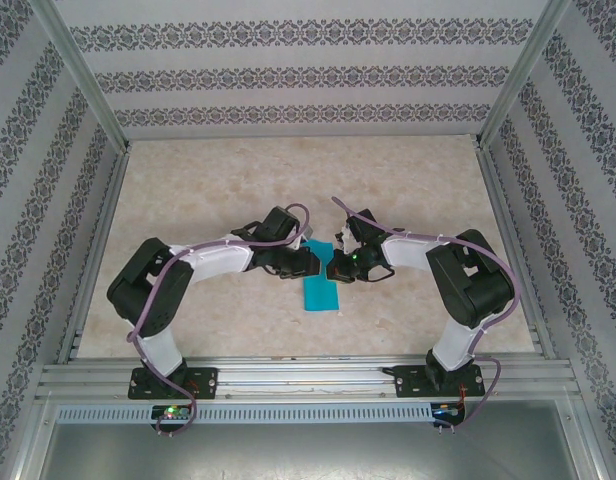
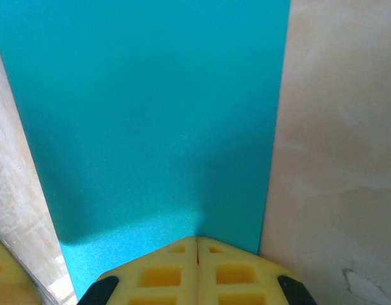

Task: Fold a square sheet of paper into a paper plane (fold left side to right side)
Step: Hold the square sheet of paper at the center of the table, then first fold the square sheet of paper in half at the center of the table.

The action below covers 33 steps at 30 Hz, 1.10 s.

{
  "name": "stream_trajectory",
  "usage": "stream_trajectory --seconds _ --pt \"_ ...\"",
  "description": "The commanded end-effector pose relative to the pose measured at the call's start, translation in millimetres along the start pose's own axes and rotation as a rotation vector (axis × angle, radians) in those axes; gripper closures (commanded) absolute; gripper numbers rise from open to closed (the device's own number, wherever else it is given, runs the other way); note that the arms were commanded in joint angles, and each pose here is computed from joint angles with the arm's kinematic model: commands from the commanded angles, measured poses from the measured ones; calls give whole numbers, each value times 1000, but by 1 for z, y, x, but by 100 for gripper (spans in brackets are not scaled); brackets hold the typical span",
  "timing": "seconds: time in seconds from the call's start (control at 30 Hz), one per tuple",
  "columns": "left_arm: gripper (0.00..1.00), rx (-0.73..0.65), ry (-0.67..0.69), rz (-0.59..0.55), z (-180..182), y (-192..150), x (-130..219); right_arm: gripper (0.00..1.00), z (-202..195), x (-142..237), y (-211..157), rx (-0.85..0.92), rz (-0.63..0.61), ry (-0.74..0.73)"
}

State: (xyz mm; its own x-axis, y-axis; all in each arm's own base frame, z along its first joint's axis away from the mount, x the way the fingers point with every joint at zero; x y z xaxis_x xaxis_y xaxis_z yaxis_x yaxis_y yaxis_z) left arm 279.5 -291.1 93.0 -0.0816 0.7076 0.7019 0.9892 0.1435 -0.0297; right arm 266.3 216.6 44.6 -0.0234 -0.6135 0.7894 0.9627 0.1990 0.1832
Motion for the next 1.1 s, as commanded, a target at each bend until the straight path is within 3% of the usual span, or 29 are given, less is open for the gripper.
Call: stream_trajectory --seconds 0.0,0.1,0.37,1.07 --pt "80 -6 -63 21 -2 2 -7 100 -29 -15 -25 -57 93 -139" --pt "80 7 27 6 15 3 -10 100 -30 -15 -26 -57 100 -147" --pt "81 63 101 10 46 1 -20 100 -34 -14 -28 -54 117 -174" --pt "85 142 156 -13 92 -8 0 100 -42 -11 -32 -53 140 -214"
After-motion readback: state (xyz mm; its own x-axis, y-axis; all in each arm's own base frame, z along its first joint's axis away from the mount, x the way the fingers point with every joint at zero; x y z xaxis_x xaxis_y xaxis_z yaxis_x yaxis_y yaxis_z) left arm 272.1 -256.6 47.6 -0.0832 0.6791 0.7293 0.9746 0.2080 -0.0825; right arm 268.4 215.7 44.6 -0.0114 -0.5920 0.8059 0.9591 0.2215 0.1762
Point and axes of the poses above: each hand's point on the last joint's axis, 136 mm out from that joint toward the fingers, its own x axis back along the fingers, its own z axis along the line the jaws close on, y = z × x, the point moved 4 cm from there along x, back along the fingers, and after that the axes turned 15 degrees about x, right-handed, at the moved point
